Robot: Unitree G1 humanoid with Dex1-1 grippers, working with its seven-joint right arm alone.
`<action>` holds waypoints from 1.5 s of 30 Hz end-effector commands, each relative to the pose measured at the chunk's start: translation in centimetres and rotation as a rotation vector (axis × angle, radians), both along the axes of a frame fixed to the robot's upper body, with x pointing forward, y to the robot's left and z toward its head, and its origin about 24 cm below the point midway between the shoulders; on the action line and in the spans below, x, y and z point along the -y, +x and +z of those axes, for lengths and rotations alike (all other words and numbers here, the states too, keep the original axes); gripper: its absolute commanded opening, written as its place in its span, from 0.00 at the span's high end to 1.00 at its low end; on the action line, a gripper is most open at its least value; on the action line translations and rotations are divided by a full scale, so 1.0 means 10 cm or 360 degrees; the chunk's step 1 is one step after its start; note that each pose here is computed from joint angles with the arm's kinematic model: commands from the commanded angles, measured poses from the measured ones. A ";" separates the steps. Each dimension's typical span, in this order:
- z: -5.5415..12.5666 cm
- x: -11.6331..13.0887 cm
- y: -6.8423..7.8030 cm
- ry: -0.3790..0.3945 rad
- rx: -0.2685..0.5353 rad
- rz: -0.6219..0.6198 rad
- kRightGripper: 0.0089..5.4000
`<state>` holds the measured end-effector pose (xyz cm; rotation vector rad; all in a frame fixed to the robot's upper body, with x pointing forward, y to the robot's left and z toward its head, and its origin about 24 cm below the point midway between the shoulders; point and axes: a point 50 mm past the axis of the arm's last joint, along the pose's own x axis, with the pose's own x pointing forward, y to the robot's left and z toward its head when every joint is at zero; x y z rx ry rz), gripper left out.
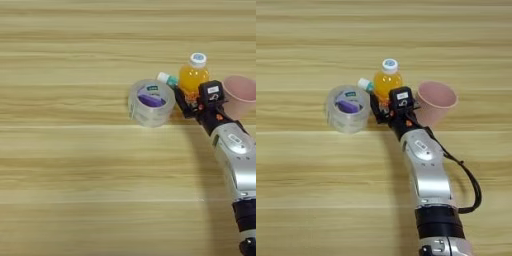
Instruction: Move the objects on the table
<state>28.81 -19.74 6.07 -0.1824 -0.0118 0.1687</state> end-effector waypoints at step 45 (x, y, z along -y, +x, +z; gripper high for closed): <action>0.18 0.01 0.16 0.0035 -0.0013 -0.0140 0.01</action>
